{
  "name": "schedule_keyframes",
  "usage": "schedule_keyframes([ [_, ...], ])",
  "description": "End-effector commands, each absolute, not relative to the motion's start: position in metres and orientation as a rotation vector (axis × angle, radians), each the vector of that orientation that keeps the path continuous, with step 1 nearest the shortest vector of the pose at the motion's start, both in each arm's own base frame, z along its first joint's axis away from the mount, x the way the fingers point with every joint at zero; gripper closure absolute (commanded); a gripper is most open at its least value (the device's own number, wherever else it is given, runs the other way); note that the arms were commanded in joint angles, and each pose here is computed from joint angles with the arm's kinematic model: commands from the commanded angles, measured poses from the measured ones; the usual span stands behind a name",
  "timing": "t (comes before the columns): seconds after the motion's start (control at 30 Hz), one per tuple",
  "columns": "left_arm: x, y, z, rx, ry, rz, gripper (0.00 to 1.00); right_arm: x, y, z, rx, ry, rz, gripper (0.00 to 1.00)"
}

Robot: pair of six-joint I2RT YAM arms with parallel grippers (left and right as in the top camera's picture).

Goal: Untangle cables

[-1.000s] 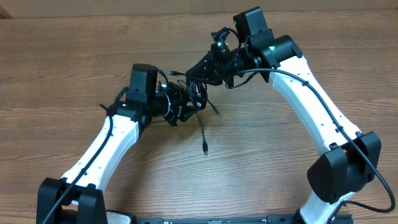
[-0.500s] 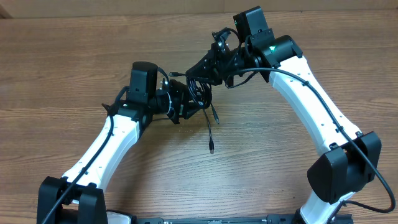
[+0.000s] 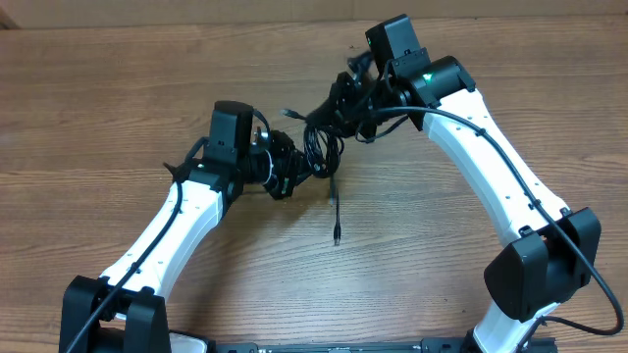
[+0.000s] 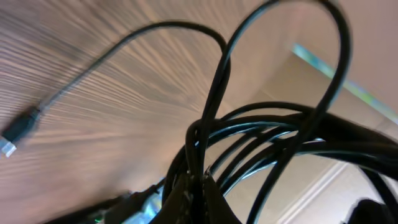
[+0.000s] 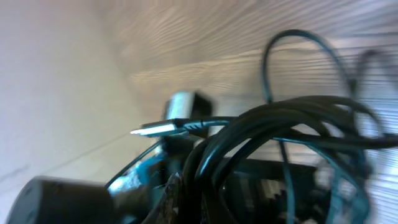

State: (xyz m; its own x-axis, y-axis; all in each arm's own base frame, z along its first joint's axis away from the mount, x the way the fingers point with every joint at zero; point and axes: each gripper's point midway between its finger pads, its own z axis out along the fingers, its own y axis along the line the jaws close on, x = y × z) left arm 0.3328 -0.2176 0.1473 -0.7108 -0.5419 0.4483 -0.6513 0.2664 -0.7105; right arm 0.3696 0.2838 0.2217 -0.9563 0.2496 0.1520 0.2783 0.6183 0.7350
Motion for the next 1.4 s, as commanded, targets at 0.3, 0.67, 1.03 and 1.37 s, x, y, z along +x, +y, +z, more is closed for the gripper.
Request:
schedule_keyframes([
  [0.3, 0.305, -0.113, 0.073, 1.345, -2.749, 0.756, 0.96, 0.384, 0.191, 0.183, -0.717, -3.220, -0.548, 0.96],
  [0.67, 0.313, -0.087, 0.073, 1.399, -2.758, 0.760, 0.96, 0.364, 0.203, 0.182, -0.477, -3.167, -0.607, 0.87],
  [1.03, 0.281, -0.091, 0.068, 1.033, -2.849, 0.691, 0.57, 0.356, 0.199, 0.179, -0.484, -3.142, -0.558, 0.60],
  [1.37, 0.266, -0.104, 0.061, 0.606, -3.030, 0.542, 0.67, 0.360, 0.200, 0.180, -0.483, -3.155, -0.576, 0.52],
])
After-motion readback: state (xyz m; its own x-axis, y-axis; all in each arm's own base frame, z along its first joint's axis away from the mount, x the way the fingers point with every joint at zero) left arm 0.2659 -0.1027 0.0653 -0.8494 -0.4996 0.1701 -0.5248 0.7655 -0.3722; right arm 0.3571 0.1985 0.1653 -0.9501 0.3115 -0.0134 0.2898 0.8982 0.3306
